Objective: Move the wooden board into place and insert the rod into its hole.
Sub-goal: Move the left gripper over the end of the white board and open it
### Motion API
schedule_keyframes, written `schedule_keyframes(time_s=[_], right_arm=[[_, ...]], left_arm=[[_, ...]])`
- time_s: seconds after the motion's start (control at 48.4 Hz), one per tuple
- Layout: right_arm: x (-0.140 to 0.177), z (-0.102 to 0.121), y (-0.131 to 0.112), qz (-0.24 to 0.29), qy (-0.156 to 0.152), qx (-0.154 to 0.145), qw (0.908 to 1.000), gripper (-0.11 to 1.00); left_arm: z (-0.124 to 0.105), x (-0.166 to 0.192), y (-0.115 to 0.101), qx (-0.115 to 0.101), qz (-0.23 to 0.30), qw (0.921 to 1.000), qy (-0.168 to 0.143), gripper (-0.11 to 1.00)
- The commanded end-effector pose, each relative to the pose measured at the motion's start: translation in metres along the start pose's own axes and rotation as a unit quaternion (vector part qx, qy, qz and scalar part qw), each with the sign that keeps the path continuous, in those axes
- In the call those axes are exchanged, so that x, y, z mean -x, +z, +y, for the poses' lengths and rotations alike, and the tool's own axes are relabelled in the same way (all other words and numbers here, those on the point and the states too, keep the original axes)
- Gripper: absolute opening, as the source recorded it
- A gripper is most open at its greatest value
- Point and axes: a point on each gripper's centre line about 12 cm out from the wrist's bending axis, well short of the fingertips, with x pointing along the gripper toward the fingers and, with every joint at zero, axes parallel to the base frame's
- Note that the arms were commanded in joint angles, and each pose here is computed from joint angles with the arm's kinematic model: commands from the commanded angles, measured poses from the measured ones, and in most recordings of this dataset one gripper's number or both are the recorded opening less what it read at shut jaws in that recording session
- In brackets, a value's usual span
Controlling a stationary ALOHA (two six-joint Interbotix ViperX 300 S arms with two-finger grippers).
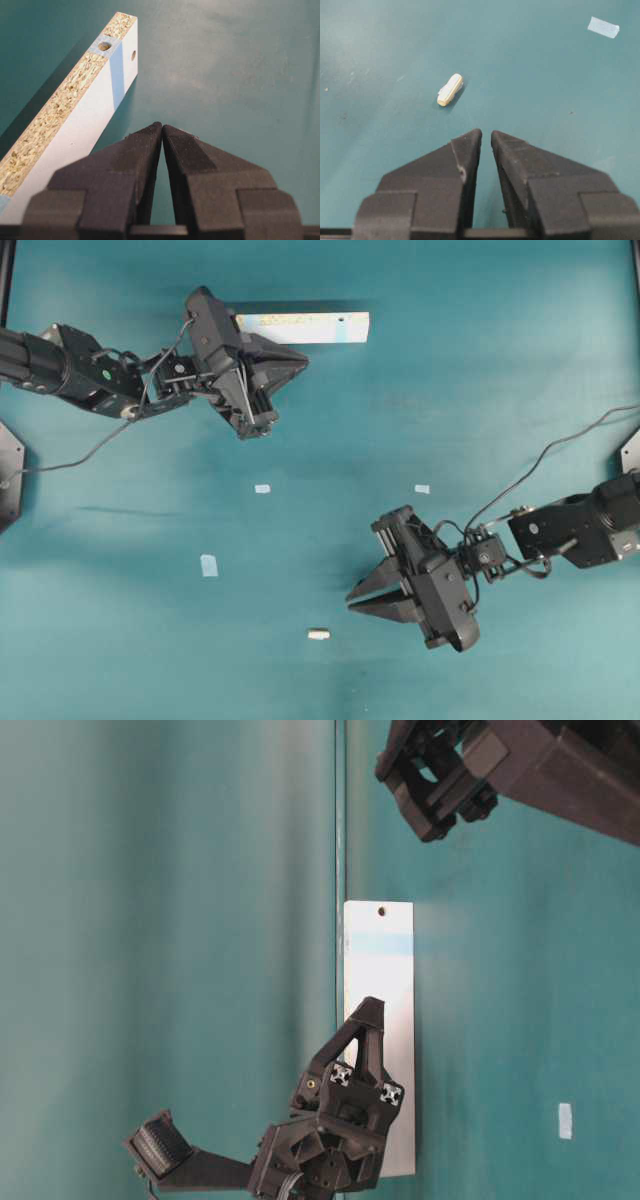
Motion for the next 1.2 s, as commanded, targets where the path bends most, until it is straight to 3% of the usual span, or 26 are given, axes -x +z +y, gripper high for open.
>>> schedule_keyframes(time_s=[0.0, 0.041, 0.103, 0.186, 0.351, 0.6, 0.662, 0.724, 0.786, 0.868, 0.951, 1.034, 1.178], right_arm=[[0.0, 0.004, 0.019, -0.028, 0.006, 0.001, 0.9996, 0.24], [0.0, 0.003, 0.022, -0.025, 0.005, 0.001, 0.9997, 0.22], [0.002, 0.003, 0.031, -0.025, 0.004, 0.0, 0.9997, 0.1], [0.006, 0.004, 0.049, -0.025, 0.004, 0.0, 0.9997, 0.0], [0.016, 0.004, 0.067, 0.003, 0.002, 0.001, 1.0, -0.01], [0.025, 0.003, 0.071, 0.036, -0.001, 0.001, 0.9993, 0.0], [0.025, 0.003, 0.074, 0.035, -0.002, 0.001, 0.9994, 0.0], [0.024, 0.003, 0.074, 0.038, -0.002, 0.001, 0.9993, 0.07], [0.024, 0.002, 0.074, 0.041, -0.002, 0.001, 0.9992, 0.19], [0.023, 0.001, 0.076, 0.048, -0.005, 0.001, 0.9989, 0.42], [0.022, -0.001, 0.077, 0.058, -0.006, 0.0, 0.9983, 0.68], [0.021, -0.002, 0.077, 0.067, -0.008, 0.0, 0.9977, 0.87], [0.019, -0.005, 0.08, 0.074, -0.012, -0.001, 0.9972, 0.86]], left_arm=[[-0.007, -0.001, 0.021, -0.012, -0.012, 0.9997, -0.017, 0.16], [-0.007, -0.001, 0.025, -0.011, 0.0, 0.9998, -0.017, 0.13], [-0.009, 0.0, 0.033, -0.01, 0.017, 0.9996, -0.018, 0.02], [-0.01, 0.003, 0.047, -0.01, 0.039, 0.999, -0.021, 0.0], [-0.013, 0.014, 0.068, -0.016, 0.074, 0.9968, -0.025, 0.0], [-0.009, 0.037, 0.079, -0.025, 0.091, 0.9952, -0.024, 0.01], [-0.007, 0.042, 0.08, -0.037, 0.088, 0.9951, -0.024, 0.11], [-0.004, 0.047, 0.08, -0.061, 0.087, 0.9941, -0.022, 0.27], [0.004, 0.052, 0.08, -0.101, 0.087, 0.9909, -0.016, 0.43], [0.015, 0.057, 0.08, -0.15, 0.087, 0.9848, -0.008, 0.65], [0.026, 0.06, 0.083, -0.185, 0.086, 0.9789, 0.003, 0.82], [0.036, 0.061, 0.083, -0.201, 0.092, 0.9752, 0.014, 0.87], [0.052, 0.062, 0.077, -0.194, 0.118, 0.9735, 0.028, 0.9]])
